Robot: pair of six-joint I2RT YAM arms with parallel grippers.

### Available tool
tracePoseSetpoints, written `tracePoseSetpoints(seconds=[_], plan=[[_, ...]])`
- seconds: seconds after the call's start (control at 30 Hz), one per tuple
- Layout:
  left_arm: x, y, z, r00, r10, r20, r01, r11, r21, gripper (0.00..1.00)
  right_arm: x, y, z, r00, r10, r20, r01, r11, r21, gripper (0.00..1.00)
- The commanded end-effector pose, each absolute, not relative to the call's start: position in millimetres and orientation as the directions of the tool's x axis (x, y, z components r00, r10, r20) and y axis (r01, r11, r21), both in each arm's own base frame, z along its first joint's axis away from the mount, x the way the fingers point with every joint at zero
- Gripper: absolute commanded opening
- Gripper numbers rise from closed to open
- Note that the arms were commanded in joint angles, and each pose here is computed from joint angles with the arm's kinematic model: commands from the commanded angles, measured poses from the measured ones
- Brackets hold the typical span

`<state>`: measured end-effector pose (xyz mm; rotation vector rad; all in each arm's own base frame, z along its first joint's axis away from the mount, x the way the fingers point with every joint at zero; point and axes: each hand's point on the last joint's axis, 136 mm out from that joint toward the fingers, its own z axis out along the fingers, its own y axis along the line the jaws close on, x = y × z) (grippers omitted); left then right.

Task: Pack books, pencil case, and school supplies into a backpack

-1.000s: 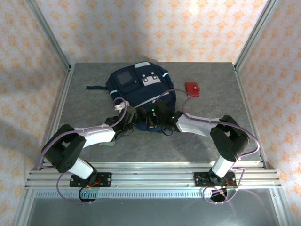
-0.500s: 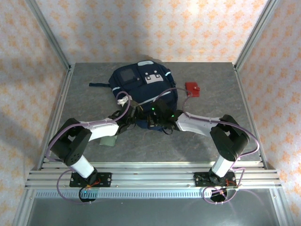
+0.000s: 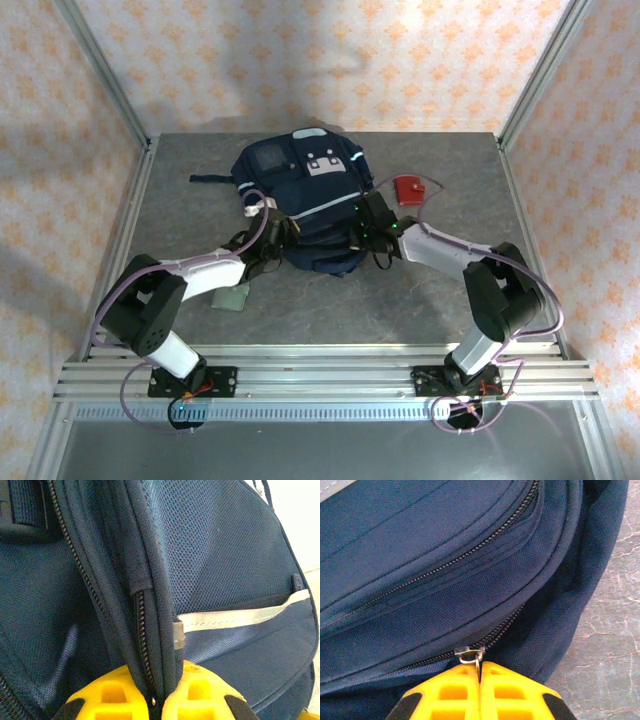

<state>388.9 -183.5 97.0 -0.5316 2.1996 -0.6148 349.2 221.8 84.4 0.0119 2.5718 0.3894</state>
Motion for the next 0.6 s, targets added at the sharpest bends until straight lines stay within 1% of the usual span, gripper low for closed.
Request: tracePoseSetpoints(seconds=[0.0, 0.17, 0.27, 0.3, 0.4, 0.43, 0.5, 0.57], plan=[[415.9, -165.0, 118.5, -0.553, -0.509, -0.659, -0.163, 0.842, -0.514, 0.0, 326.1, 216.7, 82.6, -0.858, 0.028, -0.512, -0.086, 0.977, 0.197, 0.0], [439.4, -157.5, 138.6, -0.532, -0.477, -0.7, -0.145, 0.866, -0.479, 0.01, 285.5, 277.6, 88.2, -0.868, -0.021, -0.495, -0.209, 0.921, 0.328, 0.0], [451.6, -155.2, 151.1, -0.522, -0.462, -0.717, -0.132, 0.874, -0.467, 0.08, 276.2, 318.6, 101.7, -0.858, -0.037, -0.512, -0.278, 0.872, 0.403, 0.0], [453.3, -154.8, 154.9, -0.522, -0.459, -0.719, -0.129, 0.876, -0.465, 0.14, 279.4, 329.7, 107.2, -0.852, -0.024, -0.523, -0.288, 0.855, 0.431, 0.0], [448.6, -154.5, 165.7, -0.523, -0.459, -0.718, -0.12, 0.874, -0.472, 0.4, 292.8, 348.5, 117.7, -0.836, 0.022, -0.549, -0.297, 0.823, 0.485, 0.0], [443.2, -153.9, 165.3, -0.529, -0.464, -0.711, -0.118, 0.87, -0.479, 0.46, 297.2, 353.2, 119.6, -0.831, 0.028, -0.556, -0.3, 0.819, 0.49, 0.0], [428.0, -152.1, 163.4, -0.545, -0.475, -0.691, -0.119, 0.859, -0.497, 0.55, 303.2, 360.9, 122.6, -0.827, 0.032, -0.562, -0.306, 0.812, 0.497, 0.0], [410.2, -150.8, 160.2, -0.56, -0.496, -0.663, -0.121, 0.841, -0.527, 0.57, 304.9, 366.4, 124.7, -0.826, 0.028, -0.563, -0.317, 0.802, 0.506, 0.0]])
